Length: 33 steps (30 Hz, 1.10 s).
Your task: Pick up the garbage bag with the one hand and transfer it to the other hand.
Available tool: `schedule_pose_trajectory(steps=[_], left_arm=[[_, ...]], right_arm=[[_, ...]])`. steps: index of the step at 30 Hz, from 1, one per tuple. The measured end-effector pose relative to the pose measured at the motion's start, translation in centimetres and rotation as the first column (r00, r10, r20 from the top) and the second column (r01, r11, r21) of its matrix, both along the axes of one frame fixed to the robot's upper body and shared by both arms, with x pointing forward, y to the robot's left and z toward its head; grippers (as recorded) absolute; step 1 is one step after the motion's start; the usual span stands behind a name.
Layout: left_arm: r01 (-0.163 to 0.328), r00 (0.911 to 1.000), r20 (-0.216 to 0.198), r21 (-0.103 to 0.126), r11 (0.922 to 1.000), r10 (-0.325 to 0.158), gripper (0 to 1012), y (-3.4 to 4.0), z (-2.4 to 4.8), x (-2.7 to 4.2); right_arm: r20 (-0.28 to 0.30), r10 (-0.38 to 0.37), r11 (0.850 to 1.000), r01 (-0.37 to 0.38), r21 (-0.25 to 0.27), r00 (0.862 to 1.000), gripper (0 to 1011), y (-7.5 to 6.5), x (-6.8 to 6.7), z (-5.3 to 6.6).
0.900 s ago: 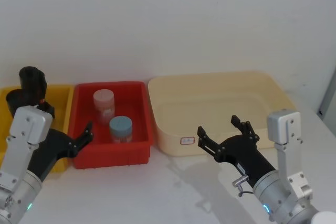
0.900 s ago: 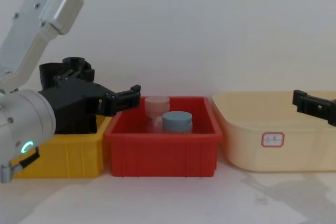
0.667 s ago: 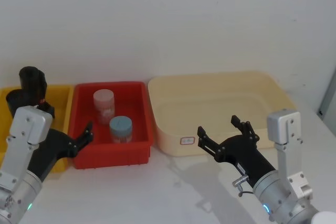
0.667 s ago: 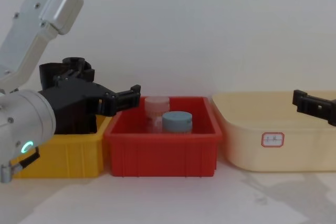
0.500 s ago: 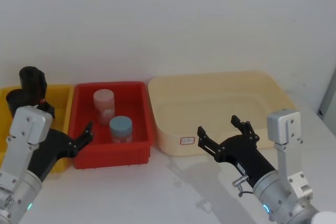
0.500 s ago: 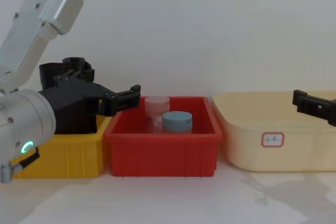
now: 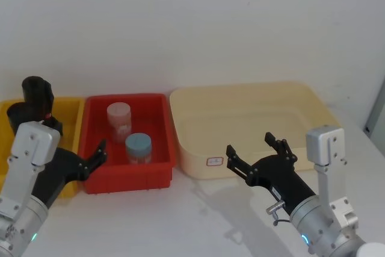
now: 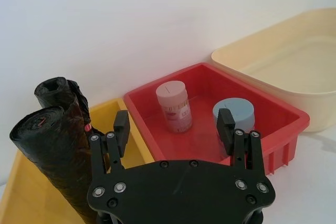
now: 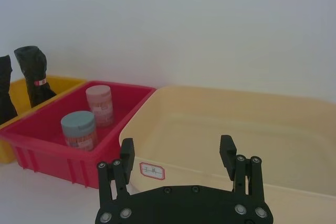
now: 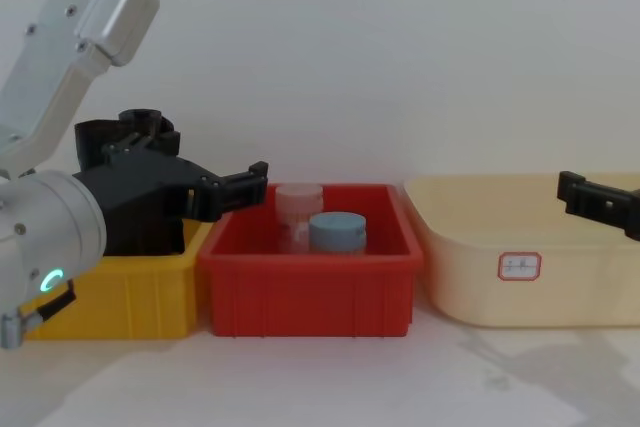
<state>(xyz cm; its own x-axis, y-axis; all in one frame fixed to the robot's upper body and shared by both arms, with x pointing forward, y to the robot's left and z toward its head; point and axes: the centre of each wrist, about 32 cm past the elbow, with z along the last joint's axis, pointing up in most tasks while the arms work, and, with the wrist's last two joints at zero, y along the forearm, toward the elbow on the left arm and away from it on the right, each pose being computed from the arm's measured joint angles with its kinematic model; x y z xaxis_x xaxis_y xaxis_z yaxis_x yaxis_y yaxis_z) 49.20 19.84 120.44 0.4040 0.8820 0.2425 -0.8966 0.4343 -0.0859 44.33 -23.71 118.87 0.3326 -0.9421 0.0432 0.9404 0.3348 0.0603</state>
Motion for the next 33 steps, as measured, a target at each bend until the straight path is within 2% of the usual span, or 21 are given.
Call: schedule_pose_trajectory(steps=[16,20,26,33], left_arm=[[0.000,1.0000,0.000,0.000,1.0000,0.000,1002,-0.01,0.00,0.00],[0.000,1.0000,-0.007,-0.003,1.0000,0.000,1002,-0.01,-0.10,-0.19],[-0.004,0.9996,-0.028,-0.014,0.9999,0.003,1001,0.31,-0.35,-1.07],[-0.024,0.9984,-0.052,-0.045,0.9987,0.022,1001,1.35,-0.70,-2.53]], right_arm=[[0.000,0.000,1.000,0.000,0.000,1.000,1000,0.0,0.0,0.0],[0.000,0.000,1.000,0.000,0.000,1.000,1000,0.0,0.0,0.0],[0.000,0.000,1.000,0.000,0.000,1.000,1000,0.0,0.0,0.0],[0.000,0.000,1.000,0.000,0.000,1.000,1000,0.0,0.0,0.0]])
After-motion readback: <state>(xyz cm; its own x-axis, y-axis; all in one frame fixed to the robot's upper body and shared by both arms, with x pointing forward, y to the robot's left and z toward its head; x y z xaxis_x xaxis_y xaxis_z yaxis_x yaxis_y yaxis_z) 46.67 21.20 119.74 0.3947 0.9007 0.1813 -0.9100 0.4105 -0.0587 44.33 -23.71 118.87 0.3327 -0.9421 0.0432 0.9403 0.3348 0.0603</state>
